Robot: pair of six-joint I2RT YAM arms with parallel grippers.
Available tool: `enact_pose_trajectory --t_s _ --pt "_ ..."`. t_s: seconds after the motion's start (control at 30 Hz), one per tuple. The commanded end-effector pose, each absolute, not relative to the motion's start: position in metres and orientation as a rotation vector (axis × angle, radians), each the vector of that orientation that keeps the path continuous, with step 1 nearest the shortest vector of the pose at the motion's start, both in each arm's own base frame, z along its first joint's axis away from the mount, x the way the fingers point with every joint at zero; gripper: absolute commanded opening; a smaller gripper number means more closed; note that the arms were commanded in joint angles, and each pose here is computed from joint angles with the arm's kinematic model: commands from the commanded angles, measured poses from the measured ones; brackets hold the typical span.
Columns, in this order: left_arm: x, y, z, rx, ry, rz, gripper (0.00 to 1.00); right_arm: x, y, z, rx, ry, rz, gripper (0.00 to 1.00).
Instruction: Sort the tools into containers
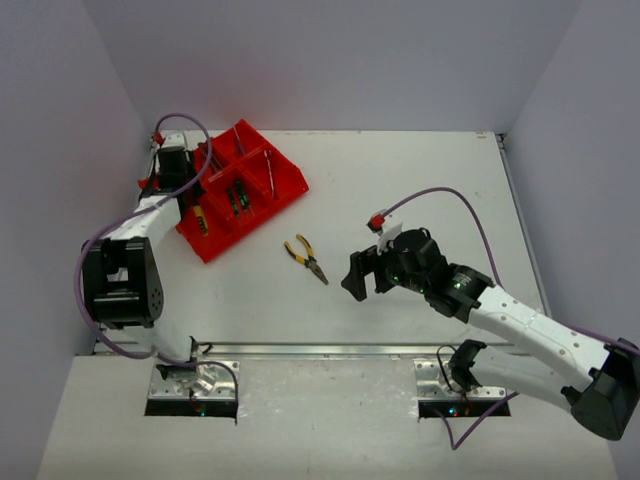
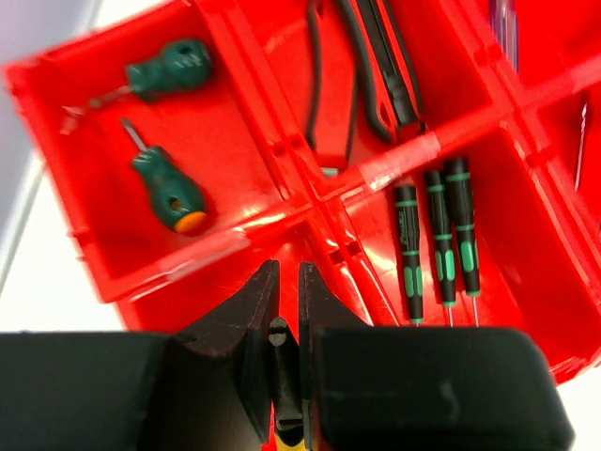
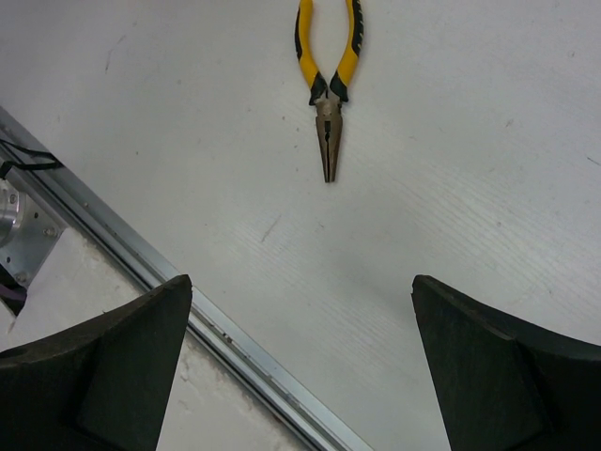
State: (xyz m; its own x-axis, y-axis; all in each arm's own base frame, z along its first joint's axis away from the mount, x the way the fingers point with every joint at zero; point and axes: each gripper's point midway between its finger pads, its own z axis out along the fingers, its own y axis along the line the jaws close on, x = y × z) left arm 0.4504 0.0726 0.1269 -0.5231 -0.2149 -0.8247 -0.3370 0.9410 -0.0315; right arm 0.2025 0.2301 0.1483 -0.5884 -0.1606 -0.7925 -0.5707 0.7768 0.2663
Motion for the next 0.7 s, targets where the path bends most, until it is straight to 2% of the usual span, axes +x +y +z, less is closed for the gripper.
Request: enact_pose_trajectory --t_s 0.0,0.07,0.13,0.17,0.27,0.3,0.47,0.6,0.67 --pt "0.471 0.068 0.139 -0.345 2.060 0.110 0.00 0.205 0.233 0.157 -0.549 2.118 0.668 0.99" --pt "0.464 0.072 0.127 -0.360 2.085 0.138 0.04 0.207 0.234 0.156 -0.551 2.118 0.666 0.99" --pt "0.456 0.076 0.116 -0.369 2.103 0.174 0.16 0.208 0.236 0.155 -0.552 2.127 0.663 0.99" --pt "0.453 0.078 0.112 -0.373 2.110 0.189 0.27 0.209 0.237 0.155 -0.552 2.129 0.662 0.99" --pt "0.448 0.086 0.125 -0.421 2.065 0.230 0.71 0.212 0.241 0.154 -0.559 2.138 0.664 0.99" --pt "0.450 0.087 0.138 -0.430 2.032 0.228 0.79 0.210 0.245 0.153 -0.574 2.142 0.685 0.99" --pt "0.453 0.085 0.227 -0.538 1.856 0.147 0.92 0.212 0.263 0.142 -0.648 2.181 0.727 0.99" --pt "0.422 0.077 0.301 -0.605 1.719 0.054 1.00 0.226 0.282 0.131 -0.714 2.228 0.690 0.99" --pt "0.392 0.063 0.320 -0.630 1.689 -0.041 1.00 0.240 0.289 0.095 -0.760 2.337 0.539 0.99"
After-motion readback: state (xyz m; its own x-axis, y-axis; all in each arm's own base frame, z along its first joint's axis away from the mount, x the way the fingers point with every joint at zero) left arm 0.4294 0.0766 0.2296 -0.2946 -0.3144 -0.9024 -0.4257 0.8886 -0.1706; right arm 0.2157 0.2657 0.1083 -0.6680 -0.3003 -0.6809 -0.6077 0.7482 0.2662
